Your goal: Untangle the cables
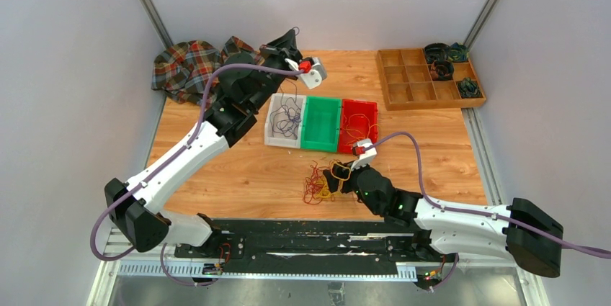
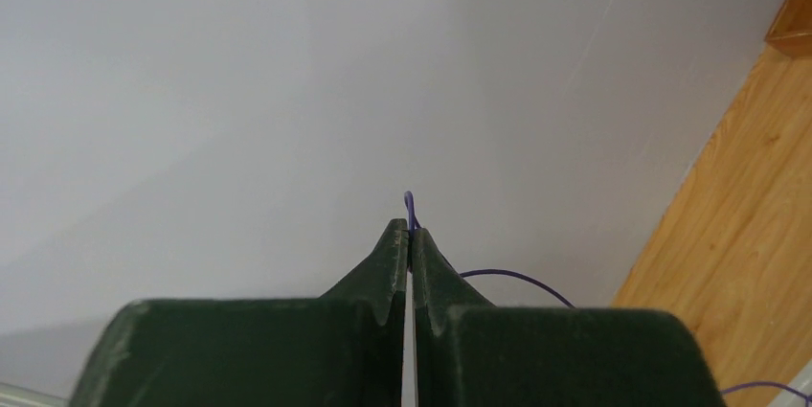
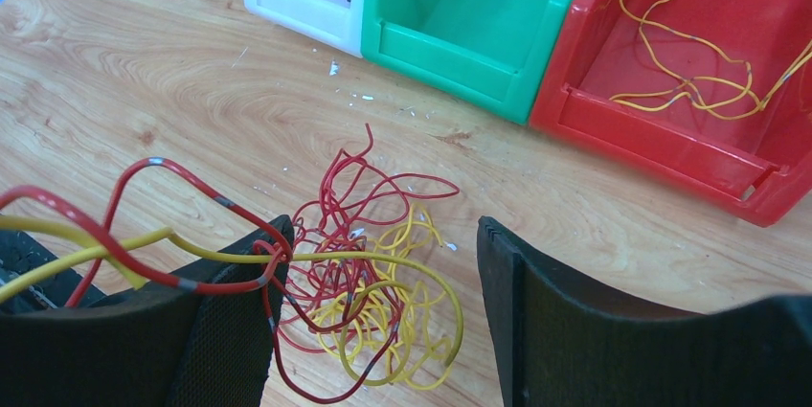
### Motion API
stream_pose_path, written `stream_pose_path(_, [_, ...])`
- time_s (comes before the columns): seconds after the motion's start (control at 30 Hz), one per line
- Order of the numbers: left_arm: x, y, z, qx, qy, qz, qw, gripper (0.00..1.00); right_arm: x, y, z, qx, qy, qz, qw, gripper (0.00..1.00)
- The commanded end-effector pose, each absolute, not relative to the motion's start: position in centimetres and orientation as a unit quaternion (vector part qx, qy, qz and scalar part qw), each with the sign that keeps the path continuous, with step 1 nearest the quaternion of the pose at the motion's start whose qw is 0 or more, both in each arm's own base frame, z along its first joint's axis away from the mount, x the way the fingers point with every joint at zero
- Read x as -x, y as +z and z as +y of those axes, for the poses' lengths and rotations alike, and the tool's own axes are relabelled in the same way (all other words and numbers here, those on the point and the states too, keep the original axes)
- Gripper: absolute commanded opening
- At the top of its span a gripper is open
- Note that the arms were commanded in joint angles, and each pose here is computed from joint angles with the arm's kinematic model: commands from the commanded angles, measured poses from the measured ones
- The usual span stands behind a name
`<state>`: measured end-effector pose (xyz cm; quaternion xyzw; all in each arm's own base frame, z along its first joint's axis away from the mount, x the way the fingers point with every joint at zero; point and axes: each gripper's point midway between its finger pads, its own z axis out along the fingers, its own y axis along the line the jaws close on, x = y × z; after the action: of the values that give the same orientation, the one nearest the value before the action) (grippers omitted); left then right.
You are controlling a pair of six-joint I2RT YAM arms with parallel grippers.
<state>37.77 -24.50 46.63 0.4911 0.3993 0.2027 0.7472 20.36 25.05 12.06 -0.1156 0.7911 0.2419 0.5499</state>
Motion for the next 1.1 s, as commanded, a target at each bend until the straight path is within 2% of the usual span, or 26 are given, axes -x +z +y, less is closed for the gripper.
stream_pose_path(0.0, [-37.1,45.6,-23.9,-0.476,0.183,0.426,0.748,0.0,-21.0,12.5,24.4,0.09,0.24,0.787,0.561,0.7])
stream_pose_path(0.23, [-37.3,39.1,-23.8,-0.519,0.186,0.454,0.7,0.01,-21.0,12.4,24.3,0.088,0.239,0.787,0.562,0.7])
stream_pose_path(0.63, [-39.0,33.4,-25.3,-0.527,0.138,0.532,0.649,0.0,-21.1,12.4,24.2,0.086,0.239,0.788,0.561,0.7])
stream_pose_path(1.07, [-40.3,27.6,-25.9,-0.576,0.153,0.551,0.584,0.0,-21.2,12.2,23.9,0.079,0.239,0.788,0.561,0.7])
